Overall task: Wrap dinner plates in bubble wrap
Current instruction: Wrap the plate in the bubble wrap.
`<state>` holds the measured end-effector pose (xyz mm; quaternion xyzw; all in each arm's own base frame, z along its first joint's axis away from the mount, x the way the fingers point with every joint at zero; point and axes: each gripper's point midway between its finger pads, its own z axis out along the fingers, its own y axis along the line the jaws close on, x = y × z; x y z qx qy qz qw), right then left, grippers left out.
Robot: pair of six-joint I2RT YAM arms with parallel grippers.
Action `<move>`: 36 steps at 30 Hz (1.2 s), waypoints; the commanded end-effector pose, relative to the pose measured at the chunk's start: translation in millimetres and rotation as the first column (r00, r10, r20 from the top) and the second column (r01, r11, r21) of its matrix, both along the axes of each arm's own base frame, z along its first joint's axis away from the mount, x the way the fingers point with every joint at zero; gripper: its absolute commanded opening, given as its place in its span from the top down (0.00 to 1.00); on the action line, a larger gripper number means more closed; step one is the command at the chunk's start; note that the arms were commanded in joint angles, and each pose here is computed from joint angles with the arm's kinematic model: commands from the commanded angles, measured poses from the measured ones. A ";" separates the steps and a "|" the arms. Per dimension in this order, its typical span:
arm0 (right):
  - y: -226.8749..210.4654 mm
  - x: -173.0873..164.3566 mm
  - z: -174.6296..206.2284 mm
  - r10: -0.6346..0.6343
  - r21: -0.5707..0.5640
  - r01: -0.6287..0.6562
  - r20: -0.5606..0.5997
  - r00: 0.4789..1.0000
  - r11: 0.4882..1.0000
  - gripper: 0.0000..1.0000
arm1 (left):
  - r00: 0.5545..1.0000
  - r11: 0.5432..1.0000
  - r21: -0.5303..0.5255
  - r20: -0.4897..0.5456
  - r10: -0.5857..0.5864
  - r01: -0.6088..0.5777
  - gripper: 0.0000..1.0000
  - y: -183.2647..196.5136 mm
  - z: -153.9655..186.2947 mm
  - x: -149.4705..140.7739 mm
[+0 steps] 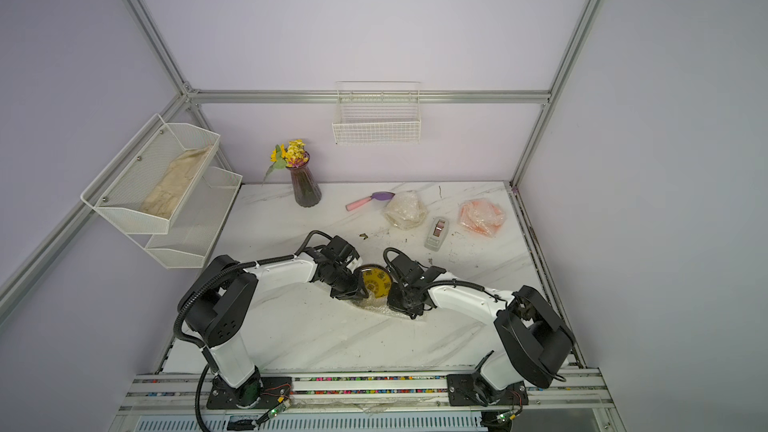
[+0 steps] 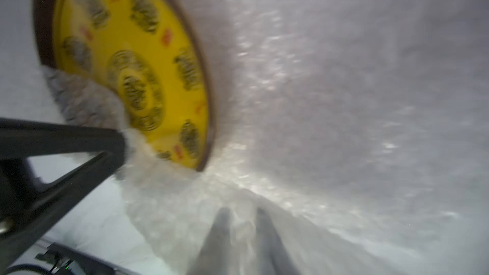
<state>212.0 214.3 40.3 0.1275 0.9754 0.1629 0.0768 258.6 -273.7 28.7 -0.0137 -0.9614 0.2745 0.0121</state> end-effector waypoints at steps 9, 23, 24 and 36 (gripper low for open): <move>-66.3 -27.1 0.0 -0.153 -0.051 0.152 -0.033 0.988 0.987 0.51 | 0.993 0.982 0.189 -0.114 0.041 -0.019 0.76 40.7 -38.4 -17.1; -56.2 -28.3 -18.7 -0.199 -0.011 0.198 -0.087 0.976 0.980 0.54 | 0.990 0.981 0.193 -0.131 0.046 -0.020 0.76 40.5 -43.3 -17.6; -57.4 -26.0 -19.0 -0.202 -0.019 0.201 -0.075 0.977 0.979 0.61 | 0.991 0.981 0.193 -0.129 0.047 -0.021 0.76 40.5 -43.5 -17.2; 45.0 31.6 60.2 -0.090 0.283 0.062 0.085 0.992 0.957 1.00 | 0.988 0.985 0.175 -0.147 0.040 -0.014 0.78 37.0 -47.8 -19.3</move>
